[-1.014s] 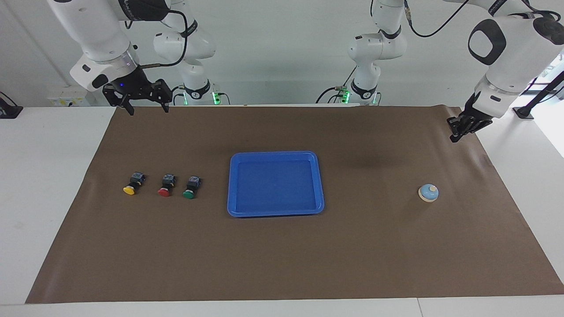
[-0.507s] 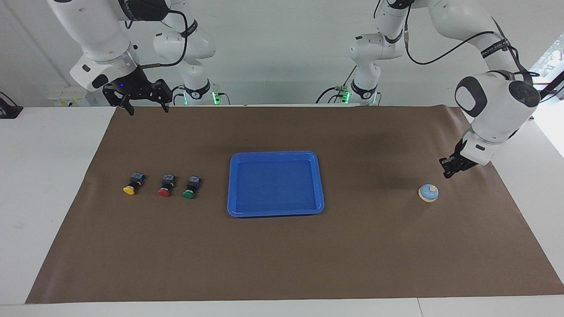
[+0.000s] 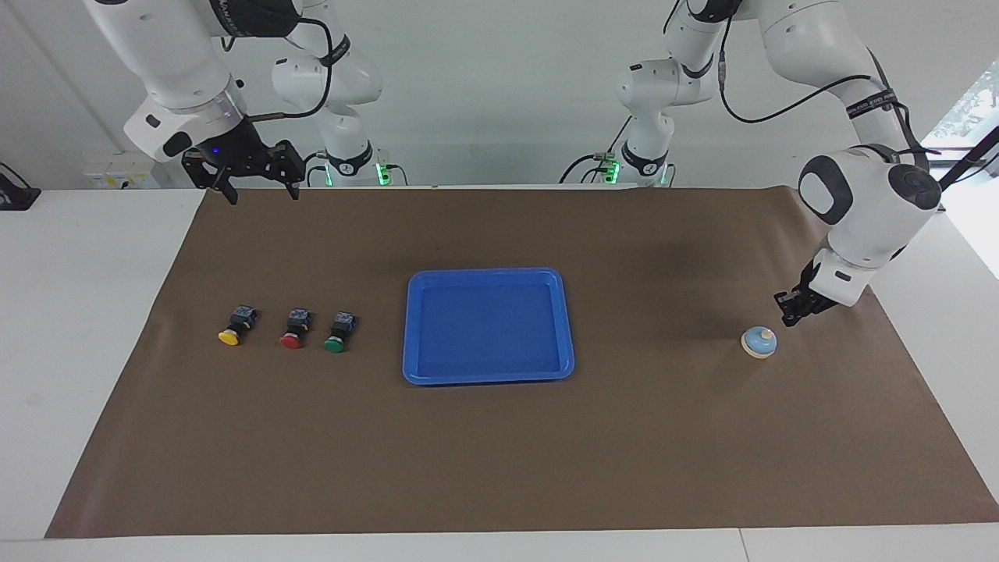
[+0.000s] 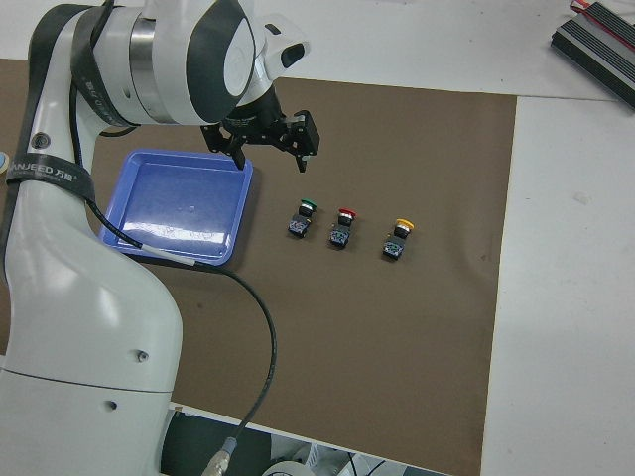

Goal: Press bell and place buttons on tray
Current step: 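Lower the left gripper onto the white bell to press it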

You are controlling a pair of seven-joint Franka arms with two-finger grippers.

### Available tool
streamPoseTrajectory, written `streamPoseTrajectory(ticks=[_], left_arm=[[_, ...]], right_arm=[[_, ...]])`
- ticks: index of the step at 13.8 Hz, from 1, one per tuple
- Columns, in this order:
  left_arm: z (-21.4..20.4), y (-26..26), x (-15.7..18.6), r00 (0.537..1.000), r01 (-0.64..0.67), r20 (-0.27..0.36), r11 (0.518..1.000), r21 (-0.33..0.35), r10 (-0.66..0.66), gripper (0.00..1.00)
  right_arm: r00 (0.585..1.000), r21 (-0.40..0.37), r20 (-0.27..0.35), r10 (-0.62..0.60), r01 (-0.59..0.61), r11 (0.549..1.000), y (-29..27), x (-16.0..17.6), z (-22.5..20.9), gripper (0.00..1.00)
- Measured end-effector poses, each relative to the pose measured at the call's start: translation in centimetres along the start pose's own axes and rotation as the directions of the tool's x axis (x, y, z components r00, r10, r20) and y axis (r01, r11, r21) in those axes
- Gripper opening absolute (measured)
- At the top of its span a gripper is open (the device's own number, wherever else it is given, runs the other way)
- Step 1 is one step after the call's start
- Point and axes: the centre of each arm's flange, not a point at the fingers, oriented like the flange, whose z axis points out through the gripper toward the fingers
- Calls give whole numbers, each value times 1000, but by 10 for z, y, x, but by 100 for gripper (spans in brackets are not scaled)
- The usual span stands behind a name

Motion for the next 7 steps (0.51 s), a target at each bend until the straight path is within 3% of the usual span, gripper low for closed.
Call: streamPoseTrajectory(ticks=[3, 7], left_arm=[[27, 1, -9, 1000, -1, 1, 1000, 1, 1, 1], [26, 1, -9, 1000, -2, -6, 1000, 1, 2, 1]], right_arm=[[1000, 0, 0, 2, -2, 1000, 1, 0, 0, 100], [1000, 0, 0, 3, -3, 1000, 2, 0, 0, 100]])
